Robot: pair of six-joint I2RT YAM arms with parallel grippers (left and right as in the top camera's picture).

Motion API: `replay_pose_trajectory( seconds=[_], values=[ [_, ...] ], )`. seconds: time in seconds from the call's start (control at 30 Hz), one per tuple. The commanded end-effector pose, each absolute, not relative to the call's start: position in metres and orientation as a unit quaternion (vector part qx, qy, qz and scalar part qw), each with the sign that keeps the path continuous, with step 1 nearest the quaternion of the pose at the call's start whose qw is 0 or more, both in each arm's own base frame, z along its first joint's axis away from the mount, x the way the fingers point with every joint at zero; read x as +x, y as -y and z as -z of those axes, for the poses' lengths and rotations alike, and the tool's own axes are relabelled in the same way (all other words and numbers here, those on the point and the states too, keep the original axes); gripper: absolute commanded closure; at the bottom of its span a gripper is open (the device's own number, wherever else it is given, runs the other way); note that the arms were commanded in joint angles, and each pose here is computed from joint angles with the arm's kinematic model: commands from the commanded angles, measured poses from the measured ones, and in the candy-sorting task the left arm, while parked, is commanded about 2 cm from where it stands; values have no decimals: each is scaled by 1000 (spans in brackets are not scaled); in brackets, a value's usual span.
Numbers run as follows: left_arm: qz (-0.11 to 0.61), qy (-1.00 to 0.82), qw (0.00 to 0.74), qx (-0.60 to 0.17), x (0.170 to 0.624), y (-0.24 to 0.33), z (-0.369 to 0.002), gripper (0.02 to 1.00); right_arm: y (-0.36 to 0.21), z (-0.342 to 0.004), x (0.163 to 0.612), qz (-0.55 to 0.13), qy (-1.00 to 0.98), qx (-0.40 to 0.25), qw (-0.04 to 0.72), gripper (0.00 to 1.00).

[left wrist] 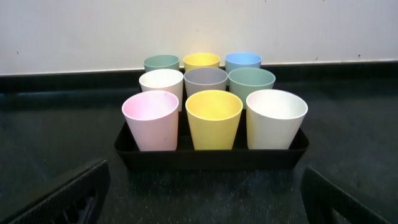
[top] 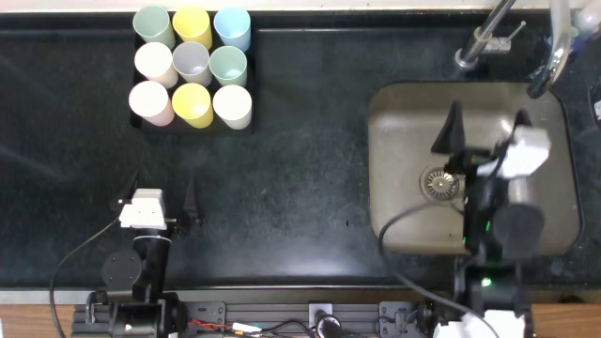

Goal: Store Cups

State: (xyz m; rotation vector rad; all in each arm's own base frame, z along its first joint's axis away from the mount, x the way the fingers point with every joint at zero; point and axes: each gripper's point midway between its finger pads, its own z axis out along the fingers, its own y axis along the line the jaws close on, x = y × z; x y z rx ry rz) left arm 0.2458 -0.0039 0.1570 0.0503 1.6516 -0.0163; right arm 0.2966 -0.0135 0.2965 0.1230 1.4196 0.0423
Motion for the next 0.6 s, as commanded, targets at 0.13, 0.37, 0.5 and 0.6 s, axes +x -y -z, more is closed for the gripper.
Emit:
replay_pose_trajectory(
  seconds=[0.13,0.37,0.5,0.6],
  values=[
    [5,-734,679,27,245,4,-158,18,-2,-216,280,-32,-672,12,740,3],
    [5,-734,679,27,245,4,-158,18,-2,-167,277,-33,-720,16,693,1],
    [5,-734,679,27,245,4,-158,18,-2,-150,275,-33,-745,17,666,5],
    [5,-734,679,27,245,4,-158,18,-2,-113,263,-33,-794,21,607,3]
  ],
)
